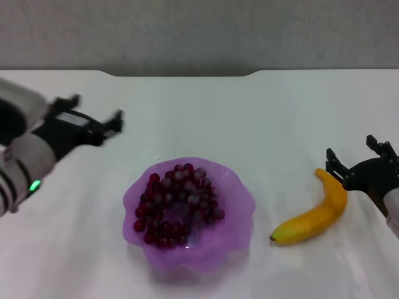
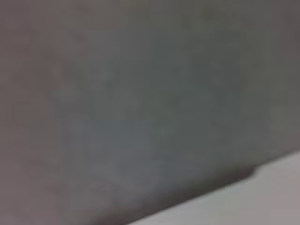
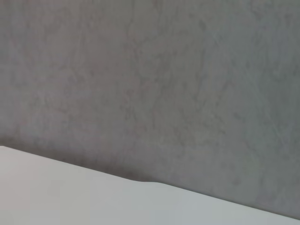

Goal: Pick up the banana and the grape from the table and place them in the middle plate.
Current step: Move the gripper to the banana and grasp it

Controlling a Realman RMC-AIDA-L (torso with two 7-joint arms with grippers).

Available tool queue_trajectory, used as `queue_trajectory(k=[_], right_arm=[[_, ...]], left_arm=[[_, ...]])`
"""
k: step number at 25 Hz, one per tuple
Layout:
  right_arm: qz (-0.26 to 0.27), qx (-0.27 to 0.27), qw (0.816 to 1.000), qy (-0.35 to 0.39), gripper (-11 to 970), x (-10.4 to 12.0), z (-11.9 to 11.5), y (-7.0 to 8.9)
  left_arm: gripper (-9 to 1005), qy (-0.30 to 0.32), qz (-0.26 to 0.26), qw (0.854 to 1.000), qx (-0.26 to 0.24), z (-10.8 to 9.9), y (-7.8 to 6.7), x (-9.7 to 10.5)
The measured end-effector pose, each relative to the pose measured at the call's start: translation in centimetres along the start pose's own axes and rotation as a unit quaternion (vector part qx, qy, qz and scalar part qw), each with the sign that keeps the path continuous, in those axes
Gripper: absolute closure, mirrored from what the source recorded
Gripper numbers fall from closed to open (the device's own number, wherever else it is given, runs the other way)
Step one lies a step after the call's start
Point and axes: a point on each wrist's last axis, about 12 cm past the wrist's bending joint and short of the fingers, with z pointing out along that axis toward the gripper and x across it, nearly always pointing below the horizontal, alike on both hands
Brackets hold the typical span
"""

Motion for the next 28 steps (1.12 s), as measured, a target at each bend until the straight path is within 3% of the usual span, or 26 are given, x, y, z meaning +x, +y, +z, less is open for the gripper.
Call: queue_trajectory(k=[3, 8, 16, 21, 28], right_arm=[[-0.001, -0.002, 1.0, 0.002, 71, 0.0, 0.0, 0.1], [-0.001, -0.007, 1.0, 0.002, 71, 0.0, 0.1, 0.3], [-0.002, -0.009, 1.0, 0.003, 71, 0.0, 0.1, 0.4], [-0.004, -0.022, 1.0, 0.007, 71, -0.3, 0.5, 0.9], [0.002, -0.08, 0.996, 0.04, 70, -1.4, 2.3, 3.7]], left_arm=[[113, -0.026, -0.03, 0.998, -0.057, -0.1, 1.4, 1.6], [113, -0.066, -0.098, 0.98, -0.163, -0.7, 4.0, 5.0], [113, -0.125, -0.169, 0.947, -0.242, -2.3, 6.0, 10.1], [113, -0.129, -0.14, 0.949, -0.252, -3.0, 5.8, 12.0], [113, -0.089, -0.129, 0.948, -0.278, -3.8, 6.8, 14.2]])
